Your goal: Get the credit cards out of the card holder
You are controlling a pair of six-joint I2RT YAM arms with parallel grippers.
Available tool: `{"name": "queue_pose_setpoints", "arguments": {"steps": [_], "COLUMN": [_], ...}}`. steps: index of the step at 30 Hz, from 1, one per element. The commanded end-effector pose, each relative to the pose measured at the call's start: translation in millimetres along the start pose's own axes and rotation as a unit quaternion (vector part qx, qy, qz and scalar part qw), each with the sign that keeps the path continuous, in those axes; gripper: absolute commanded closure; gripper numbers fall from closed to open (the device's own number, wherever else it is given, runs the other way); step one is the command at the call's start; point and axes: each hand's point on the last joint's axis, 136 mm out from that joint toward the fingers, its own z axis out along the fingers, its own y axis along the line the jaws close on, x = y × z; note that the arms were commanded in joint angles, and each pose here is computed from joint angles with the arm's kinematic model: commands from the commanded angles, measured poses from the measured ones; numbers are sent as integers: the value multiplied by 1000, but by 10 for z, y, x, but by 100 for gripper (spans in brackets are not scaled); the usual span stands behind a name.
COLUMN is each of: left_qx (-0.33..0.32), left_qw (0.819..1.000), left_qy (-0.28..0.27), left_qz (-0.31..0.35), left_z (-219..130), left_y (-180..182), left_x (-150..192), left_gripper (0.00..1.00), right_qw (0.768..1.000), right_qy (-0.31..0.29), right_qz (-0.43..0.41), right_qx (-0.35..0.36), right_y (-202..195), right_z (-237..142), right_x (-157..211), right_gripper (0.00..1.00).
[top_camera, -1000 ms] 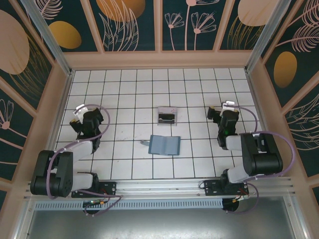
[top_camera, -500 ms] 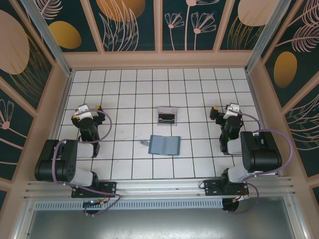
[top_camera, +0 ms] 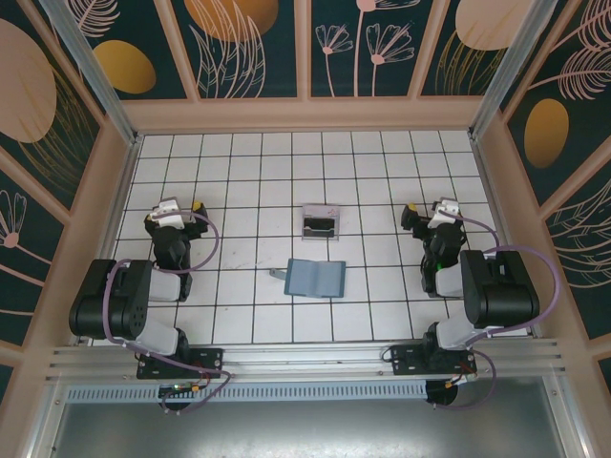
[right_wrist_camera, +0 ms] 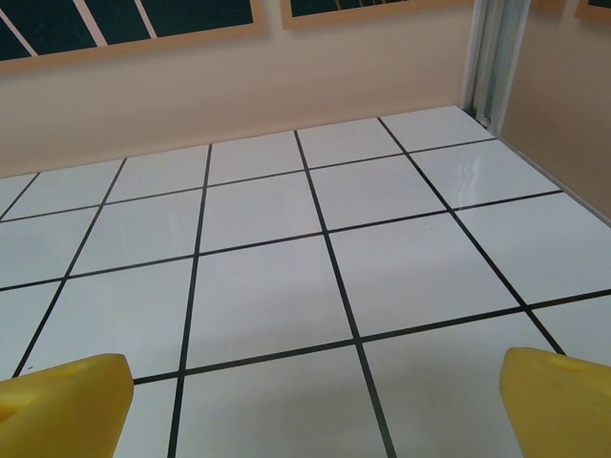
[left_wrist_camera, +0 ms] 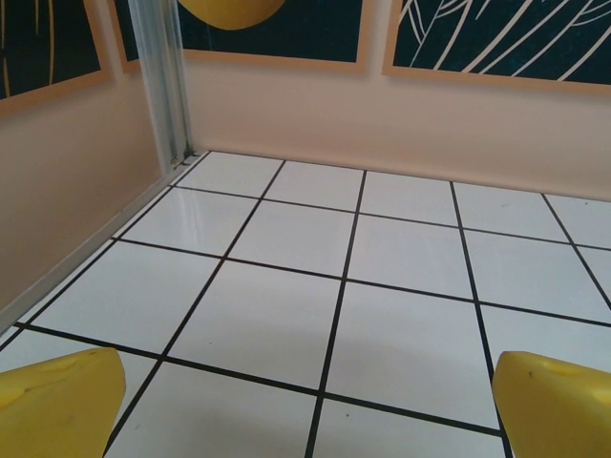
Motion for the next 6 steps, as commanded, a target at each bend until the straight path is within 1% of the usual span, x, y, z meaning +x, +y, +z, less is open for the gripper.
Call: {"name": "queue_pose_setpoints", "arguments": {"steps": [1, 6], "left_qx": [6, 6], "left_qw": [1000, 1000], "left_qy": [-19, -19], "left_qz": [2, 2], "left_z": [-6, -12], "left_y": [-6, -6], "left_x": [-81, -79], "left_gripper": [1, 2], "right_qw": [1000, 1000], "right_qy": [-24, -23], "right_qz": [9, 9], "right_qx": [1, 1], "right_y": [-13, -14], "right_z": [-8, -11], "right_x": [-105, -101], "right_gripper": [1, 1]}}
